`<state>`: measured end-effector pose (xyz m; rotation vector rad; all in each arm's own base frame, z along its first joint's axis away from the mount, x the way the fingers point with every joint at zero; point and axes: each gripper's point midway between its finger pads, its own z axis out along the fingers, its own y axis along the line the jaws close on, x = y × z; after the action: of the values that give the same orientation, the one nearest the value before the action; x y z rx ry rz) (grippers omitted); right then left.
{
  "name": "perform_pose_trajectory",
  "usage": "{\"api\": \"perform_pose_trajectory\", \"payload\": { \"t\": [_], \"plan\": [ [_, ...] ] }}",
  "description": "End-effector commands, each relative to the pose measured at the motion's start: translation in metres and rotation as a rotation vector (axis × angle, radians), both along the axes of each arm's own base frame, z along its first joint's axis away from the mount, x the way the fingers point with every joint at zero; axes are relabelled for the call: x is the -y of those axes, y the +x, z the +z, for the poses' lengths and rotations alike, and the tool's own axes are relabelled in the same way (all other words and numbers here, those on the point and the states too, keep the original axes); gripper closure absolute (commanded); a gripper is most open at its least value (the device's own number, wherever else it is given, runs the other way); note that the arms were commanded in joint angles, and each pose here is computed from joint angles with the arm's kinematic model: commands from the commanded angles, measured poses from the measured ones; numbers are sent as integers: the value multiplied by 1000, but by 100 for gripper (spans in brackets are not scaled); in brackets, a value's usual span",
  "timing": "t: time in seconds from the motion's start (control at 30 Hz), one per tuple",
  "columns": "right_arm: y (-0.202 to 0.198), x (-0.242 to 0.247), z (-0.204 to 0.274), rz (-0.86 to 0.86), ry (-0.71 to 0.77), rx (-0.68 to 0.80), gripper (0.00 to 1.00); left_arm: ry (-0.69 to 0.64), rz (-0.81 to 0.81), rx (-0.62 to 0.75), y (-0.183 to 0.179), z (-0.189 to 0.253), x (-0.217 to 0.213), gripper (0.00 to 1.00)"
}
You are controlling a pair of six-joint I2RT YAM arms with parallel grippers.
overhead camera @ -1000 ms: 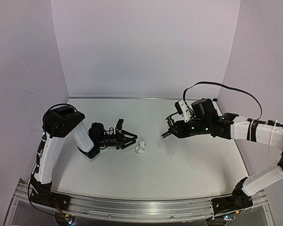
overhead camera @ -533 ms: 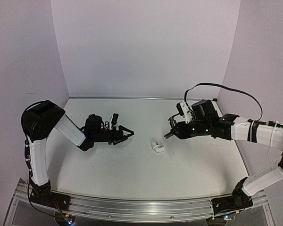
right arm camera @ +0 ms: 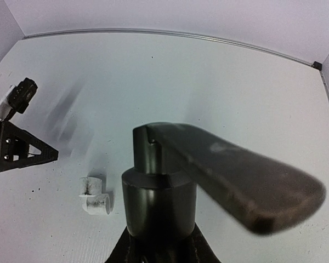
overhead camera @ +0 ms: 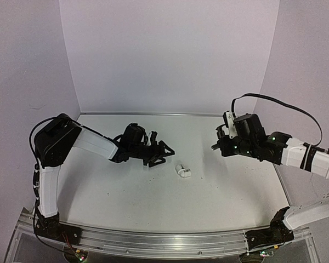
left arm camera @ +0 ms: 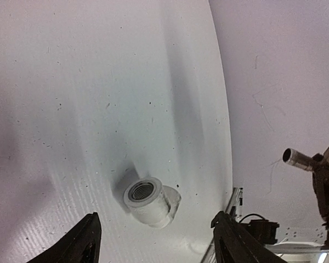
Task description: Install the water faucets
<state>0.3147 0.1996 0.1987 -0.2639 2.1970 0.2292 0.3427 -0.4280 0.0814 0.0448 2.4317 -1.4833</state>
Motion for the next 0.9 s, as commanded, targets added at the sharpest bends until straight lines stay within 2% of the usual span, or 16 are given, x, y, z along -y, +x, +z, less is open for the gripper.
{"api": "perform_pose_trajectory", "payload": {
  "t": [0.0, 0.1, 0.23, 0.5, 0.73, 0.87],
  "plan": [
    [3, 3, 20, -11, 7, 66, 100, -33, 117, -241, -3, -8, 21, 27],
    [0, 2, 23, 0, 27, 73, 100, 24, 159, -252, -17, -18, 38, 27],
    [-4, 1, 26, 15, 52, 87, 100, 150, 237, -265, -16, -39, 42, 26],
    [-9, 0, 36, 45, 76, 113, 100, 378, 365, -160, -16, -54, 42, 21],
    [-13, 0, 41, 54, 106, 126, 100, 516, 396, -172, -14, -76, 34, 39],
    [-13, -1, 43, 56, 115, 129, 100, 546, 394, -120, -13, -68, 26, 56]
  ]
}}
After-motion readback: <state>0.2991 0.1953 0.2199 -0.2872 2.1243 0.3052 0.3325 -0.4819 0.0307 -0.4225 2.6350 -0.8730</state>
